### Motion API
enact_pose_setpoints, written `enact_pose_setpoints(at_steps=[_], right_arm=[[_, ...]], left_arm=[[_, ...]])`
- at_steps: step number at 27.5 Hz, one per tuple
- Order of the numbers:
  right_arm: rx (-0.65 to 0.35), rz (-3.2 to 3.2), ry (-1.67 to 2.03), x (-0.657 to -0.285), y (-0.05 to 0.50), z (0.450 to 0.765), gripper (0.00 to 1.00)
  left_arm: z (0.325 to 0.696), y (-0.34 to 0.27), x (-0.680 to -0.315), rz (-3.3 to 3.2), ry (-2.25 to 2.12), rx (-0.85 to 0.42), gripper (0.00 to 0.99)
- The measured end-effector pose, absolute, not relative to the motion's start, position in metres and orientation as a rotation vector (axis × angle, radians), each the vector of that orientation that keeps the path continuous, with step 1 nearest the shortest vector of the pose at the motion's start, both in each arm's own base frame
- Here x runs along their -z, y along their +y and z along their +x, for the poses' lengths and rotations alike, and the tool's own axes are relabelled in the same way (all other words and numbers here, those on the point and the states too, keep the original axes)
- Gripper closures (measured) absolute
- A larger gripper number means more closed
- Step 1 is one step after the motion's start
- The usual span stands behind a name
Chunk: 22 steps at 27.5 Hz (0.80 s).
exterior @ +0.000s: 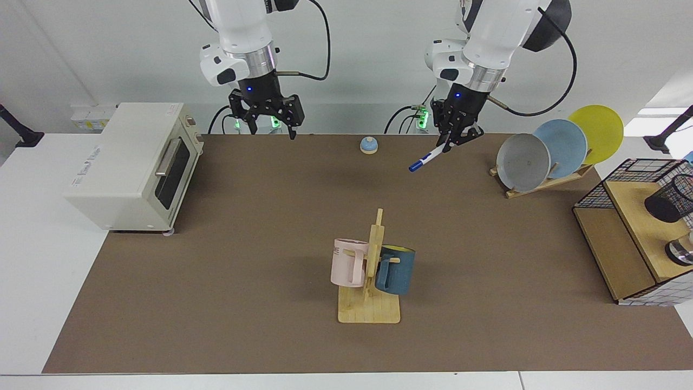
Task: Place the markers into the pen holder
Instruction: 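Carry the marker toward the holder with the left gripper while the right gripper retracts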
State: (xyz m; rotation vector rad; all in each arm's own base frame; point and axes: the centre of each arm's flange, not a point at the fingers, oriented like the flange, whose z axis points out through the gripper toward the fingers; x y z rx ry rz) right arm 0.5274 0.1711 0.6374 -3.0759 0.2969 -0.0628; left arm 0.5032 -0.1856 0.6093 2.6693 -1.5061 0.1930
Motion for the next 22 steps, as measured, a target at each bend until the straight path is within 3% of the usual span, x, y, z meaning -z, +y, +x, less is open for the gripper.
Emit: enact_pose_setpoints(at_steps=[11,22], right_arm=[[0.04,-3.112,0.019,-0.647,0.081,0.527,0.0],[0.037,-3.129,-0.009,-0.646,0.07,0.527,0.0]], left_arm=[[0.506,-0.158,-0.613,2.708,-1.448,-0.149,0.811],[0.505,-0.146,-0.611,2.718,-1.418,-0.103,0.811]])
